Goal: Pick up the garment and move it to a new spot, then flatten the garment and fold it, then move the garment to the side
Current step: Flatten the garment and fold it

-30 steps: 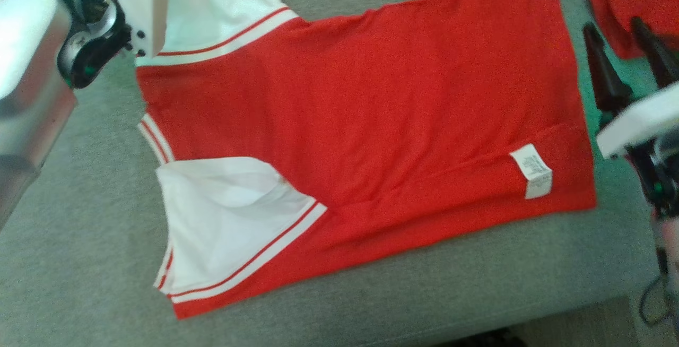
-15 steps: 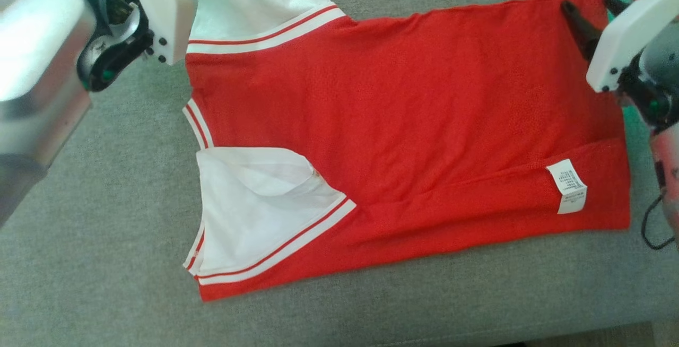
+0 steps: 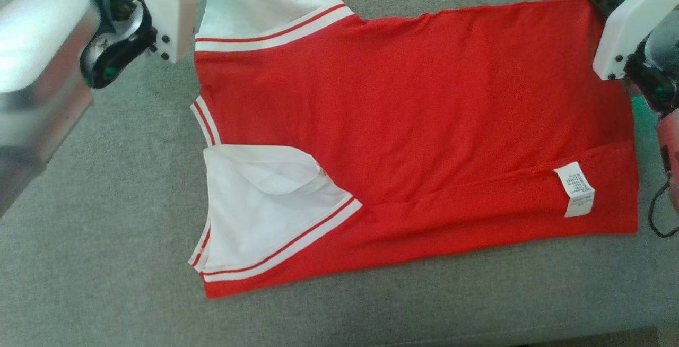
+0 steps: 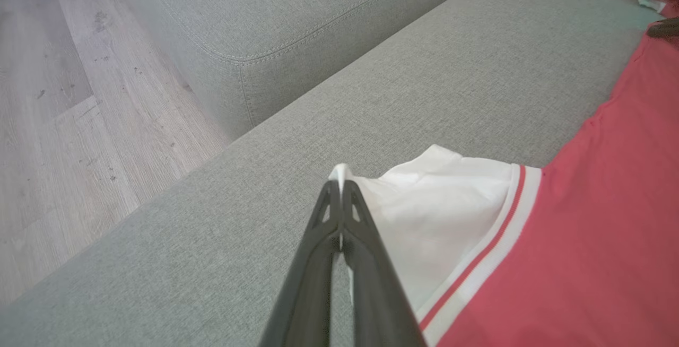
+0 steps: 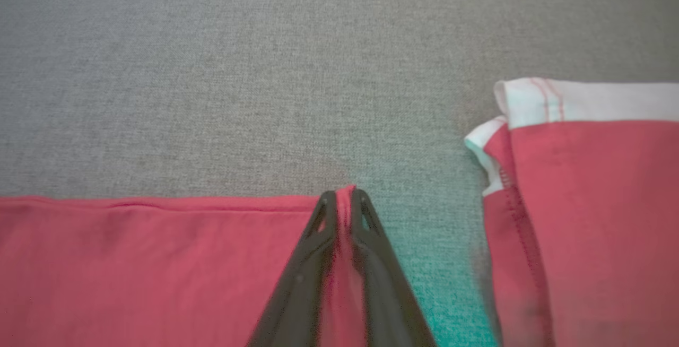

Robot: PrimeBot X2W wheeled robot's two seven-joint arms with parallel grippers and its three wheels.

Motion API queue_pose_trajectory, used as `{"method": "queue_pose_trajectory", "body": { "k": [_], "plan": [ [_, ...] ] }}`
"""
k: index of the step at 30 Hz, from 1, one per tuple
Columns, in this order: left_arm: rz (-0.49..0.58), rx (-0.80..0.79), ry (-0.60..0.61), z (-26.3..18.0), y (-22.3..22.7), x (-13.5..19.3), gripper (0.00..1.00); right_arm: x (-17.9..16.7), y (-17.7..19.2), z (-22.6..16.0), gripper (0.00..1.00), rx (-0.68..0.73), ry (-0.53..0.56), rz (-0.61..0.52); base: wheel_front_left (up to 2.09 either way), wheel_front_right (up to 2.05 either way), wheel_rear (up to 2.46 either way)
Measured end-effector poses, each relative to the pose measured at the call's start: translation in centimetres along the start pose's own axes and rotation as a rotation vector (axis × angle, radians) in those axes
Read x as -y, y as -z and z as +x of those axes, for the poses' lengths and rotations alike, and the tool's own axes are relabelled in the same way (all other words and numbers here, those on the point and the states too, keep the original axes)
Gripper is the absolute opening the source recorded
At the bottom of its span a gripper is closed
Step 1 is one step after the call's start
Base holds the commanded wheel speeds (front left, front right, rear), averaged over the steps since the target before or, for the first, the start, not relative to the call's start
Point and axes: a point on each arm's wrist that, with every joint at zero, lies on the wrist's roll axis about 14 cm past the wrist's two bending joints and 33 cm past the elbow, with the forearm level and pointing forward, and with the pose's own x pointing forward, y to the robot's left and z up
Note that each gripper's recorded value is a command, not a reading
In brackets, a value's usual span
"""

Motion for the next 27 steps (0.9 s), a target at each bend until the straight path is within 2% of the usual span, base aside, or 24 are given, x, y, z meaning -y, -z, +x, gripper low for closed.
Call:
{"method": "queue_pose_trajectory", "body": {
  "k": [6,14,22,27],
  "plan": [
    [0.051,0.08,-0.015,0.0,-1.4,-0.4,0.0,0.3,-0.6,0.1,0.0,0.05,0.01,-0.005,0.0,0.0,0.0],
    [0.13,0.307,-0.105,-1.5,-6.1,-3.1,0.0,1.1,-6.0,-0.8,0.0,0.273,0.021,0.04,0.0,0.0,0.0],
    [0.125,0.376,-0.109,-3.3,-7.7,-2.6,0.0,1.6,-7.2,-2.0,0.0,0.342,0.027,0.052,0.0,0.0,0.0],
    [0.095,0.406,-0.071,-4.5,-6.5,-1.0,0.0,1.2,-5.0,-2.7,0.0,0.333,0.007,0.07,0.0,0.0,0.0]
  ]
}}
